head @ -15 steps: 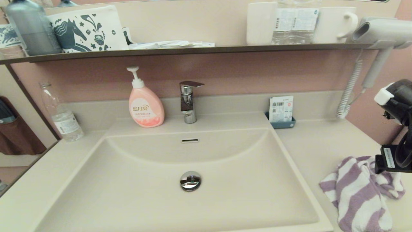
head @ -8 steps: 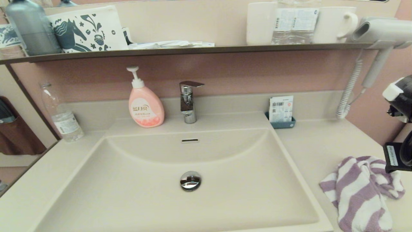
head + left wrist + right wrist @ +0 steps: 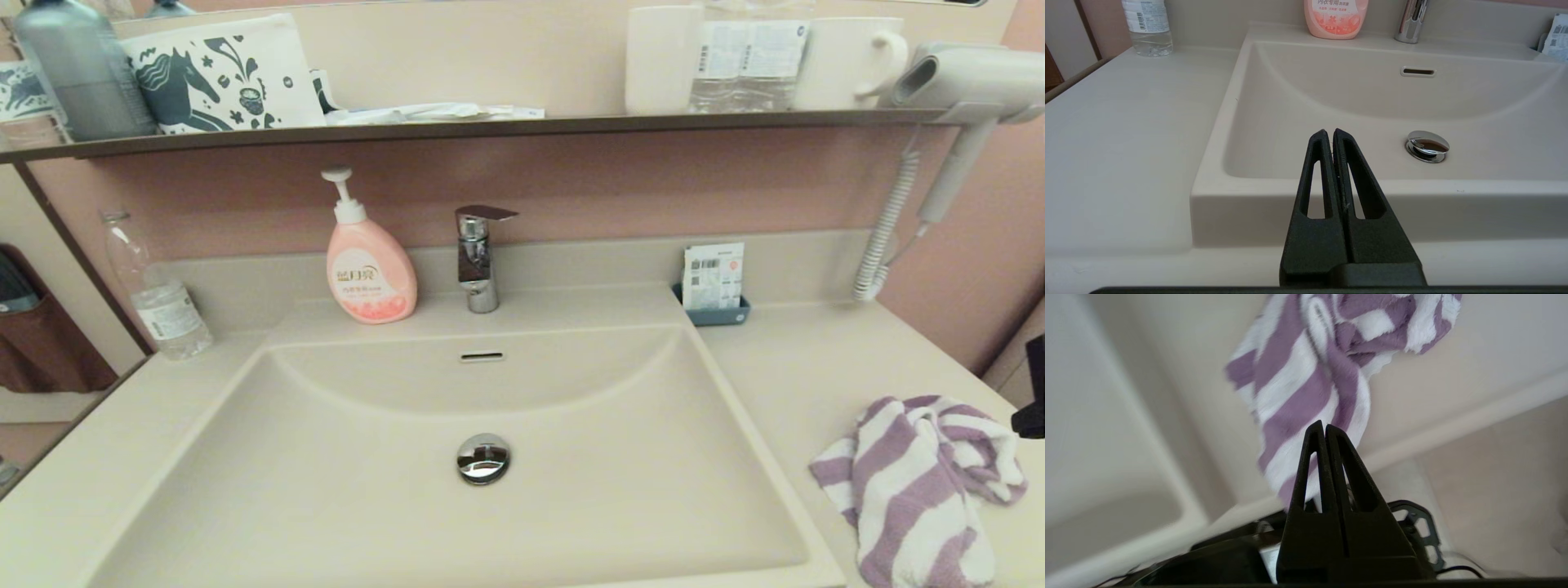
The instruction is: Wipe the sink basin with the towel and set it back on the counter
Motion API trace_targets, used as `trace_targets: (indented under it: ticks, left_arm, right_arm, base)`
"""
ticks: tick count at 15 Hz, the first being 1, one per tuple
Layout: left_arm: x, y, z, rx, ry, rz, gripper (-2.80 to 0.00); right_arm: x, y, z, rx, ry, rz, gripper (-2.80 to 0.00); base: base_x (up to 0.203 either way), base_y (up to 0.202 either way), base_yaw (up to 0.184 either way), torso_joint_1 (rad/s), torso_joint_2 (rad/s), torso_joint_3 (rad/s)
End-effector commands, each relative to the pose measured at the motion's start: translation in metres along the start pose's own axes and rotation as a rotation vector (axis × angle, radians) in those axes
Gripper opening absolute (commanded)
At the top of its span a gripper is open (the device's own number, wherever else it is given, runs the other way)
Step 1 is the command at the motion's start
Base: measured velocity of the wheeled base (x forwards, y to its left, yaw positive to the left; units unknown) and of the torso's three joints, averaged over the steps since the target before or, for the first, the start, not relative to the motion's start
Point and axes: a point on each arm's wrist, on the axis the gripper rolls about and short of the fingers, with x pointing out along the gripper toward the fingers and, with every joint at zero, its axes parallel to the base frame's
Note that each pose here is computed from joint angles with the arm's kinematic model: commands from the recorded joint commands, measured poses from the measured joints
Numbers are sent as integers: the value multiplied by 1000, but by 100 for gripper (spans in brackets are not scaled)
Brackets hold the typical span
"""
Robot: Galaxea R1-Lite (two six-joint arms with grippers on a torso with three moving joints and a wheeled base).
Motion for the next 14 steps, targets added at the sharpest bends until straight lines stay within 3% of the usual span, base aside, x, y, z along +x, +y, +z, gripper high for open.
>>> trace_targets:
  ticks: [1, 5, 10, 12, 14]
  left_arm:
    - [0, 0, 0, -1, -1, 1, -280]
    - [0, 0, 0, -1, -1, 1, -280]
    - [0, 0, 0, 0, -1, 1, -280]
    - [0, 0, 0, 0, -1, 1, -280]
    - [0, 0, 0, -1, -1, 1, -280]
  right_arm:
    - [-34, -16, -18, 19, -90, 71, -280]
    - [-85, -54, -70, 24, -259, 176, -280]
    - [-141, -110, -154, 108, -607, 251, -280]
    - [-152, -119, -188, 156, -740, 194, -280]
    - [-159, -126, -227, 108, -879, 132, -280]
  base:
    - [0, 0, 0, 0, 0, 0]
    - [0, 0, 0, 0, 0, 0]
    - [0, 0, 0, 0, 0, 0]
    - [0, 0, 0, 0, 0, 0]
    - [0, 0, 0, 0, 0, 0]
